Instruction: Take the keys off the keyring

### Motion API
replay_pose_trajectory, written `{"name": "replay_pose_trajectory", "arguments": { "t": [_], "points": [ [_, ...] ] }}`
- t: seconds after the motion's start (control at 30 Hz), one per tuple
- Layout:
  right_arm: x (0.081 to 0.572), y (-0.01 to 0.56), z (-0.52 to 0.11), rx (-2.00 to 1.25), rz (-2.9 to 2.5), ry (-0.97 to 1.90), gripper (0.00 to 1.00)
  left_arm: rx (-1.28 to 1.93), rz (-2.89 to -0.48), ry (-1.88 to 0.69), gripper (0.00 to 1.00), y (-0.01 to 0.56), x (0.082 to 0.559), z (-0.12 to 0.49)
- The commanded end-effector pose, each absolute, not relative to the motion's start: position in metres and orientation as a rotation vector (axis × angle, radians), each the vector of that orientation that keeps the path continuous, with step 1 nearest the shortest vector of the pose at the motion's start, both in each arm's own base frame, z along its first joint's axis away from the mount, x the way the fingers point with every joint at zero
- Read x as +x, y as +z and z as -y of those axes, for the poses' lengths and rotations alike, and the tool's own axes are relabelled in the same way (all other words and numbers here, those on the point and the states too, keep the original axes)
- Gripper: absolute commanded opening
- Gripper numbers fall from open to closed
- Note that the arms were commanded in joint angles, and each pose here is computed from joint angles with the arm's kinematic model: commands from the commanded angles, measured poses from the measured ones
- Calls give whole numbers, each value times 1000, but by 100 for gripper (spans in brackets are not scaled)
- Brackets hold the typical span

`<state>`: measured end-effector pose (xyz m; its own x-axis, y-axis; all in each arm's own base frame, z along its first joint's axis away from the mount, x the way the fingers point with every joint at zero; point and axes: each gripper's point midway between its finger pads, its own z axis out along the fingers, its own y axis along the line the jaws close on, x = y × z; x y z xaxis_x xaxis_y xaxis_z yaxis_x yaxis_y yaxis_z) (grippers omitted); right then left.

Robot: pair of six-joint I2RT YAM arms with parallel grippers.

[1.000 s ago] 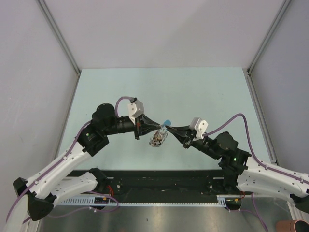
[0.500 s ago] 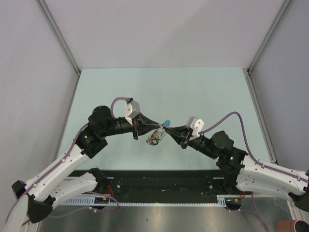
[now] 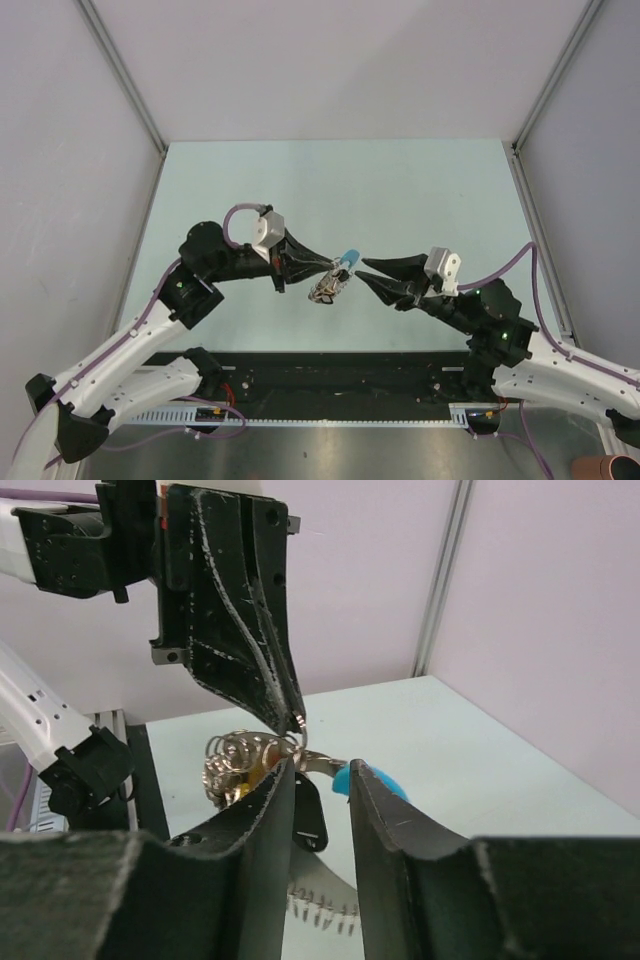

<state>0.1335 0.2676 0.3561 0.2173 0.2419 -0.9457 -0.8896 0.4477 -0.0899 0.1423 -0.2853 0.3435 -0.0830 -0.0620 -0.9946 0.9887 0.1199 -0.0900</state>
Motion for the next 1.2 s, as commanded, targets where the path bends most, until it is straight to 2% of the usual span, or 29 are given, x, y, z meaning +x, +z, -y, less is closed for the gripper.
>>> {"name": "replay_pose_trajectory", "arguments": {
  "t": [0.0,0.3,1.17],
  "points": [
    [139,369,-270,-736,-1020,877,30,1077,-1146,-1272,0,370,126,286],
    [140,371,-285,-767,-1005,917,25,1100,-1147,-1290,0,367,122,286],
    [127,367,-280,-820,-1017,950,27,1088,-1170,-1241,0,364,129,284]
  ]
}}
